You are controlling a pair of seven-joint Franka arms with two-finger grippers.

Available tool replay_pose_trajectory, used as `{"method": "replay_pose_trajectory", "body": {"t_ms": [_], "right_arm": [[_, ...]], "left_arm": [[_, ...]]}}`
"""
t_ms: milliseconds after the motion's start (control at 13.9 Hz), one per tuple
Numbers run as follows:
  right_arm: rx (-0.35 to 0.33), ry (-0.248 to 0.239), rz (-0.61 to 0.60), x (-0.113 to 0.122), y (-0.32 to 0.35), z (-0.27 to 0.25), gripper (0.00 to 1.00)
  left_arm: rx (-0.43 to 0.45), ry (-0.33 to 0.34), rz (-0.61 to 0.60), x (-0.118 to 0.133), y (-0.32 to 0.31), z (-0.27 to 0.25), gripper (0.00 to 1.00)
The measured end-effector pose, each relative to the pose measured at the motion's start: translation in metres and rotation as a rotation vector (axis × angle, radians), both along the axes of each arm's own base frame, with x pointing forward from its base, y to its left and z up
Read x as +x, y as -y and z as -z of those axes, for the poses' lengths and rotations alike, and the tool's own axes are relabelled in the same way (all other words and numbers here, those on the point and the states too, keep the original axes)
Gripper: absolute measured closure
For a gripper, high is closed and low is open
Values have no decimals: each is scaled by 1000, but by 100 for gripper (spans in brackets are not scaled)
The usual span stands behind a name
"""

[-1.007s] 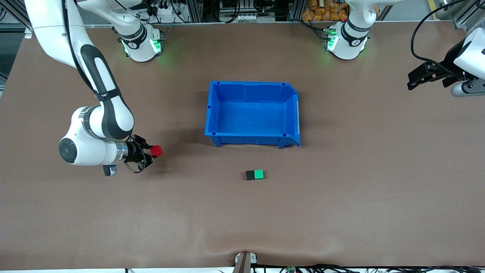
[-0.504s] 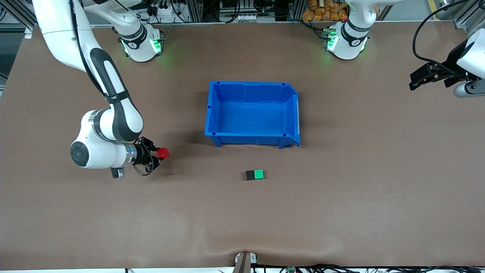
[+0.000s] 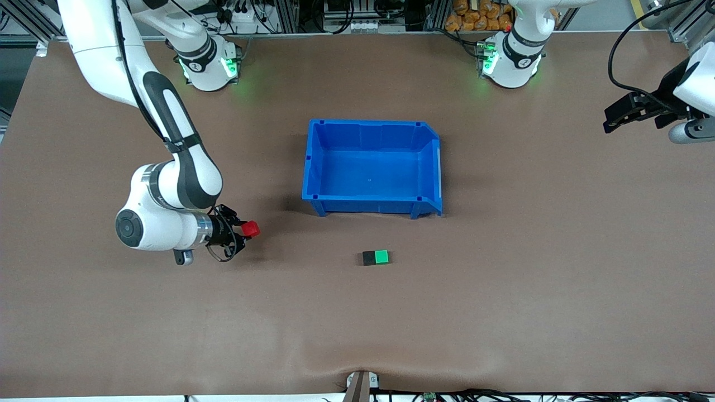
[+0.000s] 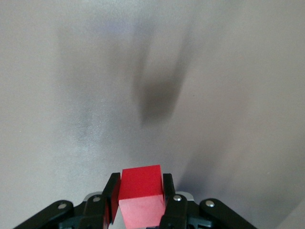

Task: Attach green and red cubes to black cube
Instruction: 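Lower the red cube with the right gripper beside the black cube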

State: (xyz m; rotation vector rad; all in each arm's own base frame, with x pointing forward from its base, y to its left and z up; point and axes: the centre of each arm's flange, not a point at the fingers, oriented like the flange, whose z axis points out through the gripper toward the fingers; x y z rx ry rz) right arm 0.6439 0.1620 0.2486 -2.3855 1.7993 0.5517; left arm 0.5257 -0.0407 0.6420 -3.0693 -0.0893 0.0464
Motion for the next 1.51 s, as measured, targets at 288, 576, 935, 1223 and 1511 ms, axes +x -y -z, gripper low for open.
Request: {"method": "replay_pose_trajectory", "body": {"t_ms": [288,576,935,1223,1511], "right_arm": [[-8,1,36,7,-19,-2,60],[-12,6,61,10,-34,-9,60],[-18,18,96,15,-45,-9,60],[-25,37,135,18,-62,-5,60],[-33,64,169,18,-84,4,60]], "left_arm": [[0,0,0,0,0,0,0],[0,0,0,0,0,0,0],[0,0,2,0,1,0,0],[0,0,3,0,2,0,0],[0,0,3,0,2,0,0]]}}
